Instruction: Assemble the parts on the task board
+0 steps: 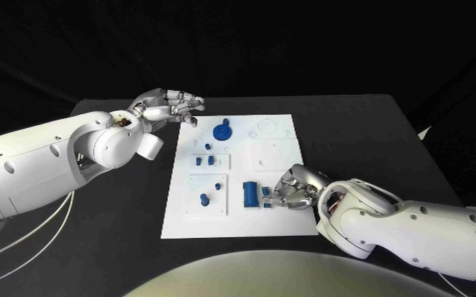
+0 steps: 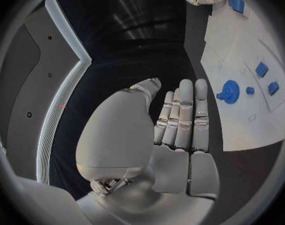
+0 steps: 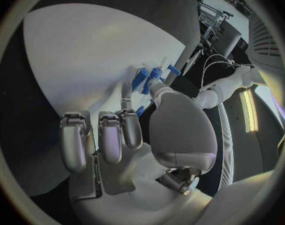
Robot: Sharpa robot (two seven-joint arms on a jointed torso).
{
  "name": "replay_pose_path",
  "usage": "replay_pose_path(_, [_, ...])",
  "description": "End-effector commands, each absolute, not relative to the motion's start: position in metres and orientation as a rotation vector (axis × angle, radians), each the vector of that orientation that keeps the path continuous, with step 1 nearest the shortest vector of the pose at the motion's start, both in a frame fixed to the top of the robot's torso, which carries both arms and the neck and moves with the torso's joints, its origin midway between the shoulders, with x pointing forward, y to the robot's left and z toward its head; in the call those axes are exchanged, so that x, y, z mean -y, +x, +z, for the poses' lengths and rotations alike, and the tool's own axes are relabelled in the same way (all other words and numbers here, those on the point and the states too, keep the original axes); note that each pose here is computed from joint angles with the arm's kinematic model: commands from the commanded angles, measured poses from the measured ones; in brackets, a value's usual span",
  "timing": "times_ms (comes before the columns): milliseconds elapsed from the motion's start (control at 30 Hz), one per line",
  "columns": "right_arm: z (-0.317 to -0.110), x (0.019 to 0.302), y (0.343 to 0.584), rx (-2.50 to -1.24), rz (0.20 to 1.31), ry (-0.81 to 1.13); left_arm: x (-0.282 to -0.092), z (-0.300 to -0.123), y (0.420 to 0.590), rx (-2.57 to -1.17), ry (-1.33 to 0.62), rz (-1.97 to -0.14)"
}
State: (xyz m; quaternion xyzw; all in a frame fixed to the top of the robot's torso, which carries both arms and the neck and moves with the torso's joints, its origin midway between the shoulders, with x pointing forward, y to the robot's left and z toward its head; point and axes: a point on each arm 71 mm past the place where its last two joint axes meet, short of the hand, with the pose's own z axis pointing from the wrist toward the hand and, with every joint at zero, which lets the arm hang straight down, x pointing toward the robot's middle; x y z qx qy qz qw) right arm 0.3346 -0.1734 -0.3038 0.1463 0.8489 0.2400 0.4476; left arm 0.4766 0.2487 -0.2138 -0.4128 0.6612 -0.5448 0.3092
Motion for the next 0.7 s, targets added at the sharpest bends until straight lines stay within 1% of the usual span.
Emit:
replay_pose_path(33, [-0.3006,0.1697,0.333,-2.075,0.627,0.274,-0.2472,-0.2133,0.4764,-1.751,-1.089,-1.459])
replay_pose_path(300, [-0.2997,0.1717,0.3324,-2.063,0.627,0.26,-0.248,-0.2137,0.4768,-1.75,-1.091,-1.456])
replay_pose_path(700, [-0.3033,0.1742,0.3327,-2.097,0.604,0.237,-0.2485,-0.2139,0.4769,-1.752,-1.092,-1.454])
